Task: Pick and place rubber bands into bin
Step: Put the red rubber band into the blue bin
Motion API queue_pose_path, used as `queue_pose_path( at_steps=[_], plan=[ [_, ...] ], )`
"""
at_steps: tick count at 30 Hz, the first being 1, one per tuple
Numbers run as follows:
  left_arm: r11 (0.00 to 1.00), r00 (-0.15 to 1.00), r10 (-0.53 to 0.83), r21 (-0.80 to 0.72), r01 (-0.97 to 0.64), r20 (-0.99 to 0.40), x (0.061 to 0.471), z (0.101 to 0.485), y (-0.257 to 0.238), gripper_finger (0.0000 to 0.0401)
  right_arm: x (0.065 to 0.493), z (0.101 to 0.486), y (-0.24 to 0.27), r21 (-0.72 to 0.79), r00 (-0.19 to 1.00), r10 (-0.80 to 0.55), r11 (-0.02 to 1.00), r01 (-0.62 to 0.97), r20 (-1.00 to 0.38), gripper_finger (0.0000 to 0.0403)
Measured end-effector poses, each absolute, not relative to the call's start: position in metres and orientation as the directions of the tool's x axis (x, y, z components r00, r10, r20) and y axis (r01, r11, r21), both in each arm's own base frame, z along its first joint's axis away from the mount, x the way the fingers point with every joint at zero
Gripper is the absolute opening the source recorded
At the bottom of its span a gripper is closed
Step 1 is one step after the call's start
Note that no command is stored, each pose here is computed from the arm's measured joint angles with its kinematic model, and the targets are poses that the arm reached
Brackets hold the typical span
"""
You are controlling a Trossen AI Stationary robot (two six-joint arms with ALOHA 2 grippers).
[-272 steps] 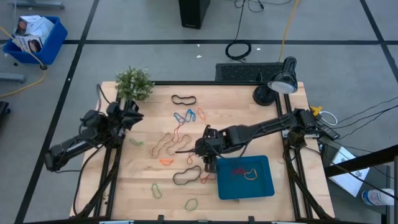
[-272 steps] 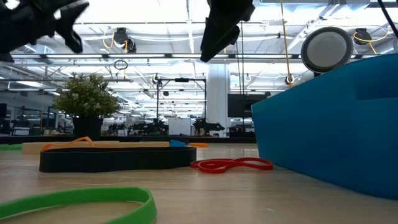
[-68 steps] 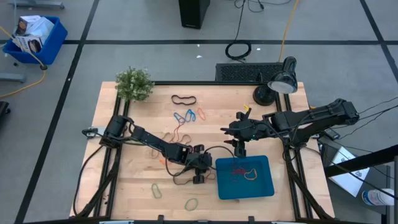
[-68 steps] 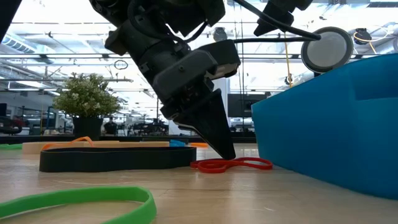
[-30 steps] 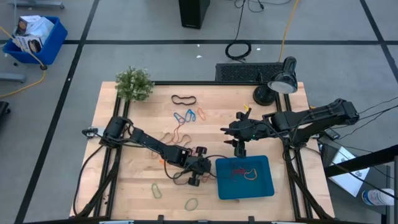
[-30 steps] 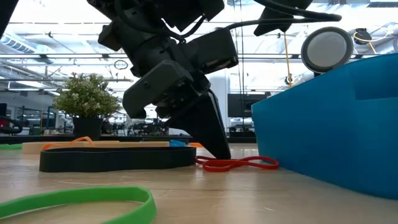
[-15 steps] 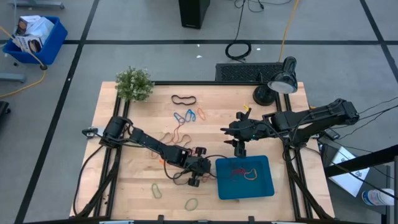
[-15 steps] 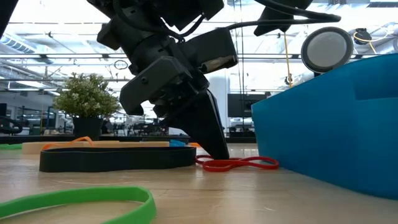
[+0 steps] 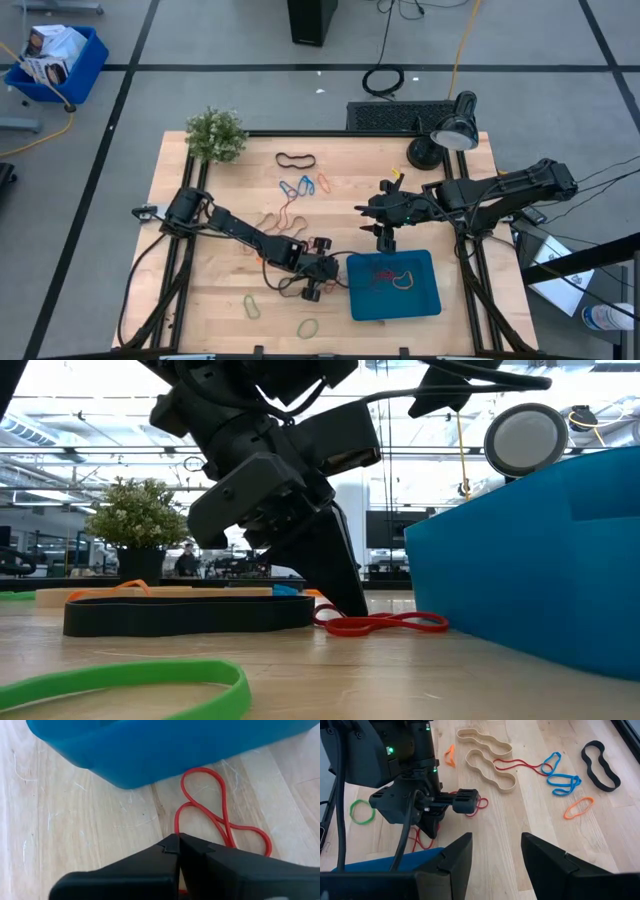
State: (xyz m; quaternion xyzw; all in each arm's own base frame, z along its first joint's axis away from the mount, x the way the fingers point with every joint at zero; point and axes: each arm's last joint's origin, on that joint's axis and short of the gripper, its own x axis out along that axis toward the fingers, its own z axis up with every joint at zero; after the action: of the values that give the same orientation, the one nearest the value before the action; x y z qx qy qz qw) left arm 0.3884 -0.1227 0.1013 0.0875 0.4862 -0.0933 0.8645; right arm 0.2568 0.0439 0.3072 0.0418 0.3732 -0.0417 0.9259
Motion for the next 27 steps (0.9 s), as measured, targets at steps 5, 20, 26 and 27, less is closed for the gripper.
queue_pose_path(
  at_steps=[5,20,26,27],
  plan=[
    [0.968,0.522,-0.066,0.072,0.240,-0.850,0.389,0.104,-0.122,0.0003,0.257,0.307,0.044,0.047,0.718,-0.045,0.993,0.108,-0.695,0.0167],
    [0.974,0.536,-0.043,0.085,0.212,-0.843,0.387,0.114,-0.120,0.0014,0.257,0.307,0.044,0.047,0.718,-0.044,0.993,0.107,-0.694,0.0167],
    [0.973,0.528,-0.040,0.088,0.215,-0.848,0.387,0.114,-0.119,0.0020,0.257,0.307,0.044,0.047,0.718,-0.044,0.993,0.107,-0.694,0.0167],
    [0.973,0.525,-0.039,0.089,0.215,-0.850,0.386,0.114,-0.119,0.0020,0.257,0.307,0.044,0.048,0.718,-0.044,0.993,0.107,-0.694,0.0167]
  ],
)
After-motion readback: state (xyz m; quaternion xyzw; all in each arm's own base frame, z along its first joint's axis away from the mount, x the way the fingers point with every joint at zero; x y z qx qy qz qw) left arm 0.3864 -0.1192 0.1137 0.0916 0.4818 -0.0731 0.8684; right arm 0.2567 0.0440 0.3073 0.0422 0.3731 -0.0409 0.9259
